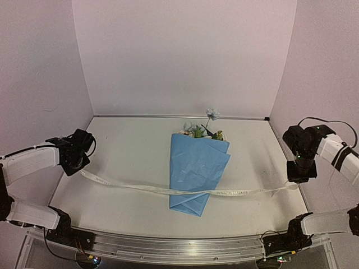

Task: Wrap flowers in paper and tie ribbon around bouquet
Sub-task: Straighten the ribbon at the center of the board.

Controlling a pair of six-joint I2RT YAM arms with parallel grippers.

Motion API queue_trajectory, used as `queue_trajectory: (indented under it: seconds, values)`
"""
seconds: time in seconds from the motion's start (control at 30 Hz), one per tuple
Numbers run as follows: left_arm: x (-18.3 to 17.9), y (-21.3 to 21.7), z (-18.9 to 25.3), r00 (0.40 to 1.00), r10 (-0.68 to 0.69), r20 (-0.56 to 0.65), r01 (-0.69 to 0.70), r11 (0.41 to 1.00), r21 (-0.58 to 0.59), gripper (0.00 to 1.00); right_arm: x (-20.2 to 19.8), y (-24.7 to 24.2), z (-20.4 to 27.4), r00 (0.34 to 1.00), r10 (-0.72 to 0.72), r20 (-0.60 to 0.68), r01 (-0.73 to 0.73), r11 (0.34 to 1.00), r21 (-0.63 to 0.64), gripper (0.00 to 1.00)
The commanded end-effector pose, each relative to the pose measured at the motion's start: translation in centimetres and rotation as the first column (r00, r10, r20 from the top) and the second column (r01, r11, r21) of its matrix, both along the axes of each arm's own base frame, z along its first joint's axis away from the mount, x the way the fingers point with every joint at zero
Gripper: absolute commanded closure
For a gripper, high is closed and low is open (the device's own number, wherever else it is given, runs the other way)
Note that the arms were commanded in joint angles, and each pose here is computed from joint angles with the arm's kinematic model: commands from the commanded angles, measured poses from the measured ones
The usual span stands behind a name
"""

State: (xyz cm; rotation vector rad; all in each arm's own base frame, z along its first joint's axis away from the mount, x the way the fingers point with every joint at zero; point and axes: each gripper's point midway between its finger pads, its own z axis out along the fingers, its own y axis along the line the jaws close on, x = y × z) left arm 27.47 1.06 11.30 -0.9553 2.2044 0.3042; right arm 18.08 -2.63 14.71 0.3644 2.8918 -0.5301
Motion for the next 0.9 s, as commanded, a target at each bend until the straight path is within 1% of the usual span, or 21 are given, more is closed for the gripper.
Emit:
queue_trajectory:
  seconds: [0.0, 0.1, 0.2, 0.33, 0.37, 0.4, 0.43, 0.6, 0.7, 0.83, 0.87]
  values:
    - [-2.0, -2.1, -3.7, 0.999, 0.048, 0.009, -0.044, 0.969, -0.244, 1.00, -2.2, -1.9, -0.7, 0.989, -0.117, -0.090, 0.115, 0.993, -0.017, 1.00]
    - [-2.4, -2.9, -5.8, 1.000, 0.028, -0.012, -0.030, 0.955, -0.294, 1.00, -2.2, -1.8, -1.0, 0.985, -0.146, -0.093, 0.147, 0.989, 0.004, 1.00]
    - [-2.2, -4.0, -7.2, 0.999, -0.003, -0.044, -0.011, 0.944, -0.331, 0.94, -2.3, -1.4, -1.6, 0.980, -0.164, -0.115, 0.168, 0.985, 0.026, 1.00]
    - [-1.3, -5.2, -7.3, 0.998, -0.063, -0.011, 0.054, 0.927, -0.371, 0.76, -2.9, -1.6, -2.7, 0.973, -0.185, -0.138, 0.189, 0.982, 0.017, 1.00]
    - [-1.0, -5.5, -7.0, 0.997, -0.083, 0.002, 0.077, 0.923, -0.376, 0.69, -3.1, -1.8, -2.9, 0.970, -0.196, -0.142, 0.200, 0.980, 0.014, 1.00]
    - [-0.8, -5.7, -6.7, 0.996, -0.092, 0.014, 0.091, 0.921, -0.380, 0.60, -3.3, -1.8, -3.0, 0.968, -0.203, -0.146, 0.207, 0.978, 0.012, 1.00]
    - [-0.6, -5.8, -6.4, 0.995, -0.101, 0.024, 0.103, 0.918, -0.383, 0.55, -3.5, -2.0, -3.1, 0.966, -0.212, -0.150, 0.217, 0.976, 0.013, 0.99]
    - [-0.6, -5.8, -4.7, 0.993, -0.111, 0.043, 0.119, 0.918, -0.378, 0.36, -3.9, -2.1, -3.3, 0.955, -0.254, -0.155, 0.262, 0.965, 0.031, 0.83]
    - [-0.9, -5.3, -3.5, 0.992, -0.114, 0.048, 0.124, 0.927, -0.354, 0.25, -3.8, -2.1, -3.2, 0.955, -0.257, -0.148, 0.265, 0.963, 0.041, 0.67]
    - [-0.7, -5.4, -0.9, 0.980, -0.174, 0.101, 0.198, 0.924, -0.328, 0.14, -3.6, -1.7, -2.8, 0.958, -0.252, -0.138, 0.264, 0.962, 0.073, 0.50]
    - [-0.5, -5.7, -0.1, 0.972, -0.203, 0.120, 0.231, 0.918, -0.322, 0.13, -3.5, -1.1, -2.7, 0.958, -0.249, -0.141, 0.265, 0.958, 0.107, 0.49]
